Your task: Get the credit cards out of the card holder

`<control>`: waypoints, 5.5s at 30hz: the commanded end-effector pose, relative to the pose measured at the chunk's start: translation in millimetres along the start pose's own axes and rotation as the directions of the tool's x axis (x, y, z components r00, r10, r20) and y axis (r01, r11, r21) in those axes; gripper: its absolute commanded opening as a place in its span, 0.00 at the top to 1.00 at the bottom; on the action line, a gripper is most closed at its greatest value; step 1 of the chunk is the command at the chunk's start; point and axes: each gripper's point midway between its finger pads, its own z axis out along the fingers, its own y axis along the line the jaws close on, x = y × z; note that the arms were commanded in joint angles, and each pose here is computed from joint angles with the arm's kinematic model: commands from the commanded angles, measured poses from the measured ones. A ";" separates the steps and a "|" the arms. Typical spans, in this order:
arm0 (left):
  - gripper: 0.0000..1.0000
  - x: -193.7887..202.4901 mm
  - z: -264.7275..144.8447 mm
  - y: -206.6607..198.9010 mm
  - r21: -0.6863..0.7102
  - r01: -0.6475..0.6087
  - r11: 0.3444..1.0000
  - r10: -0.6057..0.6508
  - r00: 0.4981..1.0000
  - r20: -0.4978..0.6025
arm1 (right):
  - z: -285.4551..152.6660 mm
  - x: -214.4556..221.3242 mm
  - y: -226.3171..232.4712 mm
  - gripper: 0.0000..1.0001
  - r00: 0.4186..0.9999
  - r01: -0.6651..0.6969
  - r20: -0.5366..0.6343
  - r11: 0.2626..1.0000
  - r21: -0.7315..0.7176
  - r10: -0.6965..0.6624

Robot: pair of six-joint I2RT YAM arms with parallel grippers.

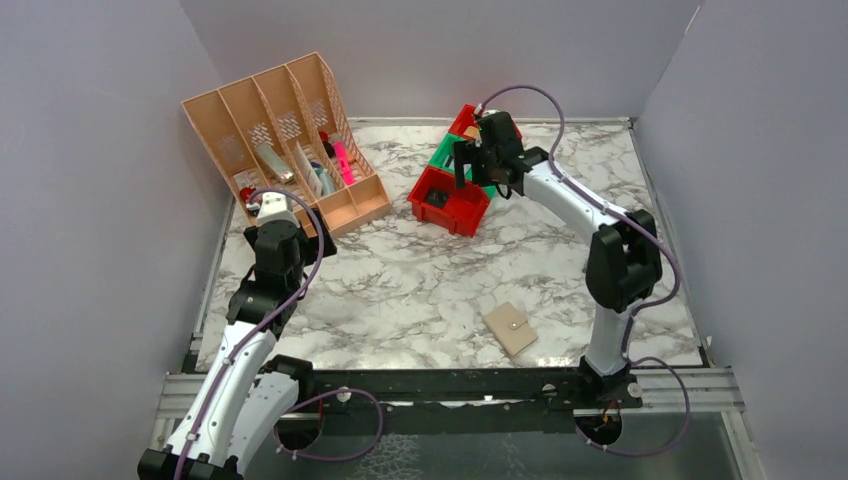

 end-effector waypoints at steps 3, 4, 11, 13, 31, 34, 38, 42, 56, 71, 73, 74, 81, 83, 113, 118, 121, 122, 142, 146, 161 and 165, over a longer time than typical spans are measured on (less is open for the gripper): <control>0.01 -7.9 0.8 -6.0 0.029 0.017 0.999 -0.017 1.000 0.020 | 39.9 7.4 -1.6 0.03 0.995 0.078 -0.054 0.997 -0.012 -0.079; 0.01 -7.5 1.3 -5.8 0.028 0.016 0.999 -0.017 1.000 0.018 | 44.7 7.8 -1.1 0.03 0.994 0.095 -0.058 0.995 -0.018 -0.095; 0.01 -6.8 3.0 -5.4 0.028 0.016 0.999 -0.016 1.000 0.010 | 72.7 16.1 -8.0 0.03 0.982 0.167 -0.083 0.986 -0.009 -0.167; 0.01 -6.6 3.5 -5.2 0.028 0.017 0.999 -0.017 1.000 0.008 | 77.2 21.7 -6.0 0.03 0.979 0.179 -0.095 0.983 -0.031 -0.181; 0.01 -4.3 8.6 -4.7 0.035 0.033 0.999 -0.032 0.999 -0.014 | 40.7 76.3 -0.6 0.07 0.976 0.046 -0.207 0.995 -0.088 -0.064; 0.01 -4.7 9.1 -5.3 0.039 0.036 0.999 -0.036 0.999 -0.015 | 29.1 84.9 10.0 0.11 0.976 0.026 -0.207 0.986 -0.162 -0.060; 0.01 -3.7 9.9 -5.0 0.041 0.038 0.998 -0.037 0.999 -0.020 | 14.2 100.7 11.7 0.13 0.966 -0.057 -0.257 0.986 -0.155 0.016; 0.01 -4.0 9.3 -4.5 0.040 0.039 0.998 -0.038 0.999 -0.017 | -4.7 118.7 24.4 0.13 0.959 -0.125 -0.279 0.965 -0.230 0.057; 0.01 -1.8 11.0 -6.4 0.053 0.036 0.998 -0.035 0.999 -0.029 | -53.3 160.1 86.4 0.14 0.936 -0.201 -0.353 0.845 -0.496 0.016; 0.01 3.7 14.8 -9.5 0.069 0.037 0.997 -0.034 0.998 -0.056 | -76.5 203.7 150.1 0.15 0.911 -0.194 -0.407 0.806 -0.559 -0.063; 0.01 6.2 16.2 -11.9 0.079 0.035 0.996 -0.029 0.997 -0.071 | -74.1 207.0 150.8 0.15 0.906 -0.196 -0.418 0.810 -0.552 -0.065; 0.01 7.4 16.6 -12.8 0.084 0.033 0.996 -0.027 0.997 -0.076 | -73.9 207.6 151.7 0.15 0.906 -0.192 -0.418 0.808 -0.557 -0.072; 0.01 9.0 17.2 -13.6 0.089 0.030 0.996 -0.022 0.996 -0.083 | -77.8 168.0 133.2 0.15 0.956 -0.066 -0.282 0.878 -0.474 -0.080; 0.01 8.5 17.4 -13.4 0.088 0.030 0.996 -0.023 0.996 -0.082 | -74.6 154.8 121.8 0.13 0.967 -0.038 -0.245 0.915 -0.402 -0.067; 0.01 8.6 17.1 -11.6 0.082 0.025 0.996 -0.019 0.997 -0.081 | -49.2 183.9 141.0 0.15 0.935 -0.145 -0.355 0.893 -0.426 -0.018; 0.02 10.4 17.8 -15.3 0.100 0.028 0.995 -0.019 0.996 -0.091 | -53.2 172.3 156.9 0.15 0.936 -0.178 -0.352 0.862 -0.475 0.000; 0.02 17.6 19.9 -28.7 0.171 0.032 0.985 -0.010 0.992 -0.128 | -47.1 167.5 161.0 0.16 0.937 -0.202 -0.349 0.869 -0.451 0.037; 0.03 20.5 20.5 -35.3 0.203 0.043 0.978 -0.013 0.989 -0.146 | -40.0 166.2 156.9 0.16 0.937 -0.205 -0.343 0.887 -0.413 0.057; 0.06 33.5 27.6 -48.1 0.242 0.079 0.967 -0.021 0.972 -0.233 | 29.1 127.7 86.6 0.27 0.937 -0.331 -0.086 0.939 0.097 0.339; 0.06 33.5 27.1 -47.8 0.243 0.075 0.967 -0.017 0.972 -0.232 | 37.2 119.3 75.5 0.27 0.927 -0.360 -0.062 0.922 0.143 0.371; 0.06 33.8 26.6 -36.7 0.210 0.006 0.978 0.042 0.974 -0.224 | -27.8 69.9 102.8 0.15 0.987 -0.158 -0.054 0.971 -0.182 0.150; 0.05 34.2 25.0 -42.2 0.235 0.024 0.972 0.032 0.973 -0.230 | -59.8 84.9 64.2 0.12 0.988 -0.156 -0.031 0.986 -0.066 0.154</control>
